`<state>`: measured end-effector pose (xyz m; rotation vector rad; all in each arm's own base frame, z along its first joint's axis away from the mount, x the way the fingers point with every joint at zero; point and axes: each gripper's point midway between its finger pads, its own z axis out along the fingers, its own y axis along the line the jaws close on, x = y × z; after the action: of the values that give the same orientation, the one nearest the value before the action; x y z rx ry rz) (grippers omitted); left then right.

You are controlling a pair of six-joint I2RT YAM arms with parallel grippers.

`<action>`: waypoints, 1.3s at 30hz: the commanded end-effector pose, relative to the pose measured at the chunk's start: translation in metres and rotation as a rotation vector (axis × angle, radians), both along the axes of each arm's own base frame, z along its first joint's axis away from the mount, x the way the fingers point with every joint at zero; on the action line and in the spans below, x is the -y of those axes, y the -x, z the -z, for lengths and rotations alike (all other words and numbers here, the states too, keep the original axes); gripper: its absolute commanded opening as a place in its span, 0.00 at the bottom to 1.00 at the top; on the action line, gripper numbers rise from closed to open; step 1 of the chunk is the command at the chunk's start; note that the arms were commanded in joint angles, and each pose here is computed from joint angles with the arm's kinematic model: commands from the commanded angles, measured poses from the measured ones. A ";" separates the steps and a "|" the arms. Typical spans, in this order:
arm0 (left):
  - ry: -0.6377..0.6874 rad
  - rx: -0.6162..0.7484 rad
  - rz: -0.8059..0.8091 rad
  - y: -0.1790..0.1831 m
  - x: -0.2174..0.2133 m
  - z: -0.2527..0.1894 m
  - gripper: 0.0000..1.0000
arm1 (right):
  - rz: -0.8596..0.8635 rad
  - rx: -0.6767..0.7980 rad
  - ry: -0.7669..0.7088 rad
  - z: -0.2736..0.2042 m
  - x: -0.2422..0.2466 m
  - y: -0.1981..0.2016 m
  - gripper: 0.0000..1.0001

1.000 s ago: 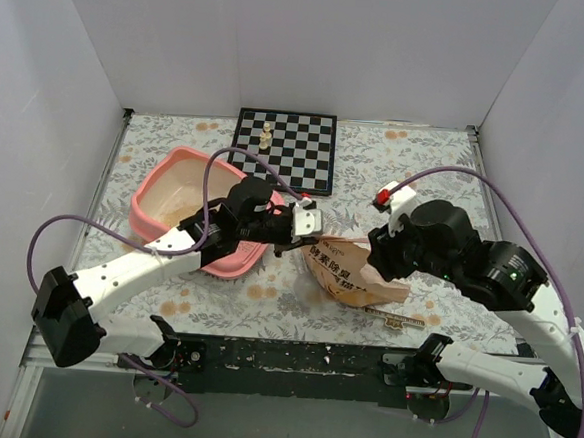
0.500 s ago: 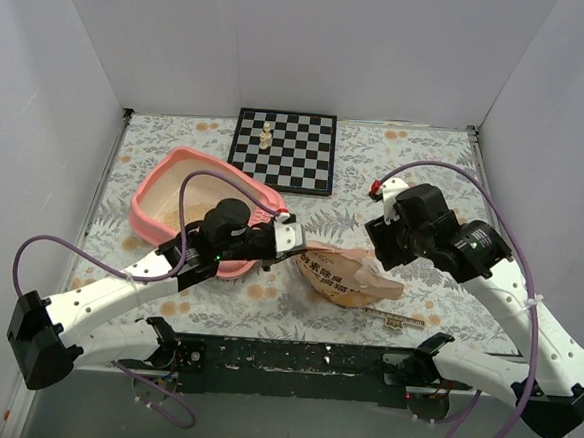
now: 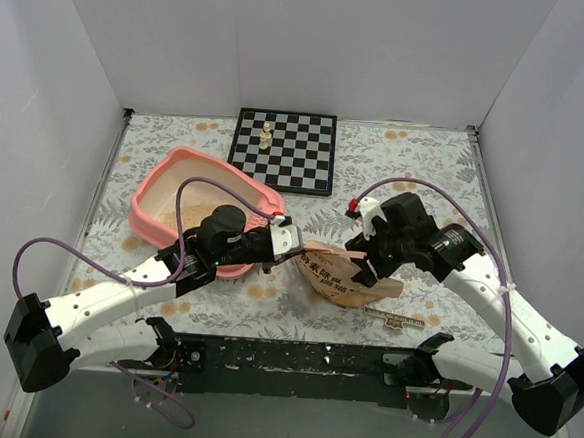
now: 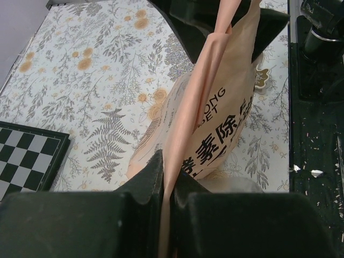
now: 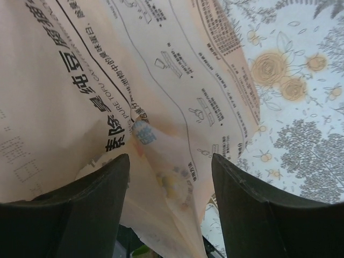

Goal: Fill the litter box with clean litter

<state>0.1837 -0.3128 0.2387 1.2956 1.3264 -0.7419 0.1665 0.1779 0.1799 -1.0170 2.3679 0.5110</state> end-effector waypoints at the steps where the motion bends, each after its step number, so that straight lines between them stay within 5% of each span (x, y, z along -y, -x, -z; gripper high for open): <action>1: 0.081 0.054 -0.006 0.001 0.000 -0.026 0.00 | -0.071 -0.028 -0.102 0.002 -0.017 0.010 0.71; 9: 0.079 0.043 0.002 0.002 0.002 -0.019 0.00 | -0.021 -0.092 -0.065 0.027 -0.016 0.009 0.73; 11: 0.081 0.044 -0.004 0.001 0.001 -0.018 0.00 | 0.005 -0.127 -0.032 0.035 -0.013 0.009 0.65; 13: 0.085 0.047 -0.006 0.002 0.000 -0.018 0.00 | 0.020 -0.148 0.003 0.041 -0.010 0.007 0.40; 15: 0.091 0.054 -0.013 0.001 -0.002 -0.019 0.00 | 0.115 -0.133 0.065 0.044 0.000 -0.003 0.02; 20: 0.118 0.079 -0.040 -0.001 -0.006 -0.024 0.00 | 0.445 0.055 0.223 0.020 0.040 -0.051 0.01; 25: 0.171 0.119 -0.090 -0.005 -0.014 -0.043 0.00 | 0.661 0.314 0.070 -0.053 0.048 -0.092 0.01; 31: 0.197 0.206 -0.254 -0.030 -0.031 -0.065 0.00 | 0.741 0.444 0.001 -0.089 0.045 -0.122 0.01; 39: 0.174 0.191 -0.316 -0.045 -0.030 -0.050 0.00 | 0.819 0.464 -0.001 -0.075 0.050 -0.142 0.01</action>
<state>0.2140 -0.2924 0.2546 1.0898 1.3112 -0.5503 0.2628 0.1749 0.2169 -0.3403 2.2900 0.1839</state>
